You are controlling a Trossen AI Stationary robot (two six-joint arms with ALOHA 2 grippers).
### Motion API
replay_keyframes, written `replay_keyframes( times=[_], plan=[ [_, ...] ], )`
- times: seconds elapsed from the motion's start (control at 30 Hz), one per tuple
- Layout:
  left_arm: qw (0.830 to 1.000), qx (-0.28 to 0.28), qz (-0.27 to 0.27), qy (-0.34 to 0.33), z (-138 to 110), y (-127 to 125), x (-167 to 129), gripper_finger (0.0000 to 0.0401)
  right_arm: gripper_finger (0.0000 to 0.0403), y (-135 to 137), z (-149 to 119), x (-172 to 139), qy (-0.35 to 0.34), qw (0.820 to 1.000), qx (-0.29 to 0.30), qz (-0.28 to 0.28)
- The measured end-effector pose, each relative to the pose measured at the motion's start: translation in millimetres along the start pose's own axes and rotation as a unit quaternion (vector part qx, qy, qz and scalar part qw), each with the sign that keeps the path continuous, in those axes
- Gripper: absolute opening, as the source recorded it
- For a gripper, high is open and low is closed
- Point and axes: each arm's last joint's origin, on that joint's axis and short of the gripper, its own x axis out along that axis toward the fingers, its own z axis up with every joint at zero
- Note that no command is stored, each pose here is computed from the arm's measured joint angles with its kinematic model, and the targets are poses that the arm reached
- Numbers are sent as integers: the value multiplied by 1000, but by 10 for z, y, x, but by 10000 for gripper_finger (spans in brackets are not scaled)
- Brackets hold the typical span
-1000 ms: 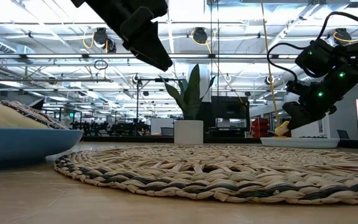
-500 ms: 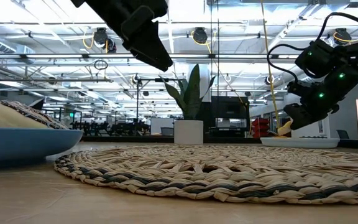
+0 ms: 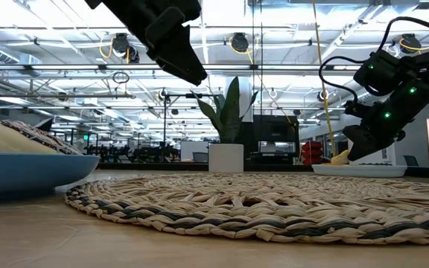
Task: Pick & Place donuts
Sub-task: Put the small yellow donut on the light blue plate, then return to Home Position
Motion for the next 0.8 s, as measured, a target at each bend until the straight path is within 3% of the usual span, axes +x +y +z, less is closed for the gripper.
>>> replay_keyframes(
  times=[0.17, 0.5, 0.67, 0.8],
  plan=[
    [1000, 0, 0, 0, 0, 0, 0, 370, 48, 0, 0, 0, 0, 1000, 0, 0],
    [1000, -12, 0, -3, 6, 0, 0, 374, 181, -10, 2, -1, -2, 1000, 12, -17],
    [1000, -9, -1, 18, -33, -1, -2, 368, 207, 7, 23, -29, -11, 998, 54, 25],
    [1000, -10, -2, 18, -34, -1, -1, 371, 212, 33, 59, -81, -23, 991, 94, 93]
  ],
)
